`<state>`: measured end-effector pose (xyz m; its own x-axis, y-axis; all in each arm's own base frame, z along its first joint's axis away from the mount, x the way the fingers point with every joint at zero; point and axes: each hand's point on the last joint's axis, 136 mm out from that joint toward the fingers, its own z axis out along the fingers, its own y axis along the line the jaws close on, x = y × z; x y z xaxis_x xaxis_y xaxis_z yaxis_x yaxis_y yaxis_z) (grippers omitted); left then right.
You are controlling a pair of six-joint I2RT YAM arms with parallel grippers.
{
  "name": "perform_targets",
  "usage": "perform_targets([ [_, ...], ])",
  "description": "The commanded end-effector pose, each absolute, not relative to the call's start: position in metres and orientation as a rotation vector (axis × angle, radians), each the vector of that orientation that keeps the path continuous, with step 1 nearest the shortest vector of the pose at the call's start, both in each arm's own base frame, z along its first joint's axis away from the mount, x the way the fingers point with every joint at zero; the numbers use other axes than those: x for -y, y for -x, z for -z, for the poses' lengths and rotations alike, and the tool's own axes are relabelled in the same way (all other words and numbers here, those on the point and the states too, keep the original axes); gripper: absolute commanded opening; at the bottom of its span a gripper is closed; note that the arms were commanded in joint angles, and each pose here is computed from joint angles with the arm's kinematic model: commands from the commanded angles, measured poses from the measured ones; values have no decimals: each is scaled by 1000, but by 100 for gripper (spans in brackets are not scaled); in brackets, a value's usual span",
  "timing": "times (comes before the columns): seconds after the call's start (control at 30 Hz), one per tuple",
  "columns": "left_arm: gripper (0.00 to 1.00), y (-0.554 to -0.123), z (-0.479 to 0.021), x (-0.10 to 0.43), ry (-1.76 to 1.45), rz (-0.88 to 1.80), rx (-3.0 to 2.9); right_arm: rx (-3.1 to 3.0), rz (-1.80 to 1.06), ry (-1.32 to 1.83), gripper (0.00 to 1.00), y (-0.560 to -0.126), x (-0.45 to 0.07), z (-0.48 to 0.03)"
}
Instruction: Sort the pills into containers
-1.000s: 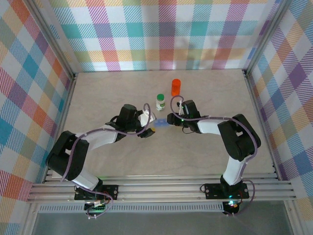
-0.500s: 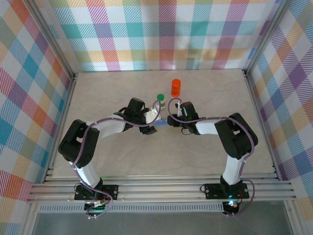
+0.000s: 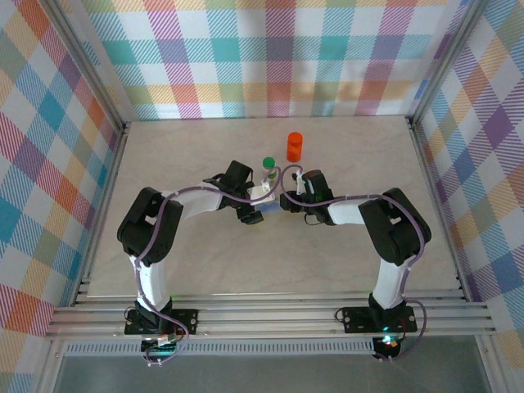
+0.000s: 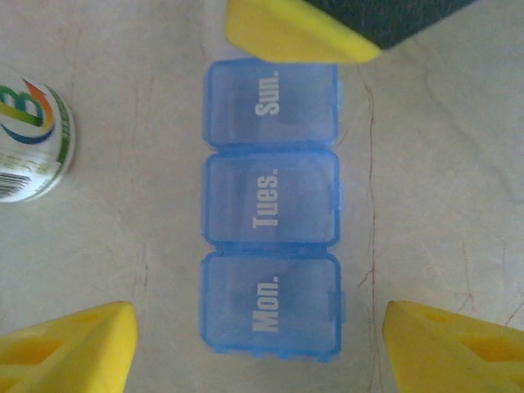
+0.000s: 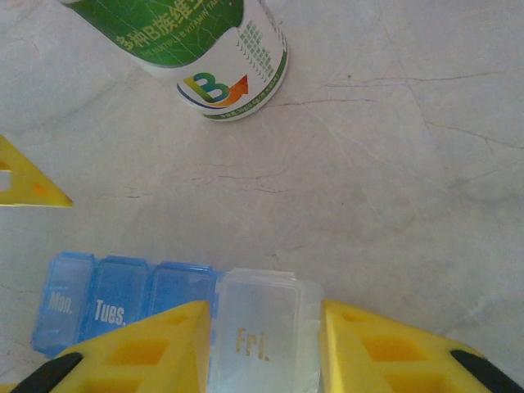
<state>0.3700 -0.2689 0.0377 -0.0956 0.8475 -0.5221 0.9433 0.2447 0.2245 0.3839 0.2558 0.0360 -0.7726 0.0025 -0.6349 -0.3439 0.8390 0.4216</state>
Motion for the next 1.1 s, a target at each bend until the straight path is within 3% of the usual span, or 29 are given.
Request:
perform_targets([
  [0.0,77,-368,-37,273,-1661,249,-1983,-2468,-660,290,36,-367,-249,-5],
  [0.43,67,-364,-30,275,-1719,314,-2070,-2475,-634,301,35,-365,-247,-1],
  [0.6,54,-364,-29,276,-1733,337,-2091,-2480,-597,327,35,-365,-247,3],
  [0.8,53,-369,-30,278,-1713,347,-2125,-2489,-566,348,35,-362,-247,9],
  [0.93,34,-369,-31,279,-1720,375,-2144,-2489,-546,358,35,-362,-245,10],
  [1.07,32,-367,-38,278,-1692,462,-2194,-2497,-513,367,35,-363,-242,14],
])
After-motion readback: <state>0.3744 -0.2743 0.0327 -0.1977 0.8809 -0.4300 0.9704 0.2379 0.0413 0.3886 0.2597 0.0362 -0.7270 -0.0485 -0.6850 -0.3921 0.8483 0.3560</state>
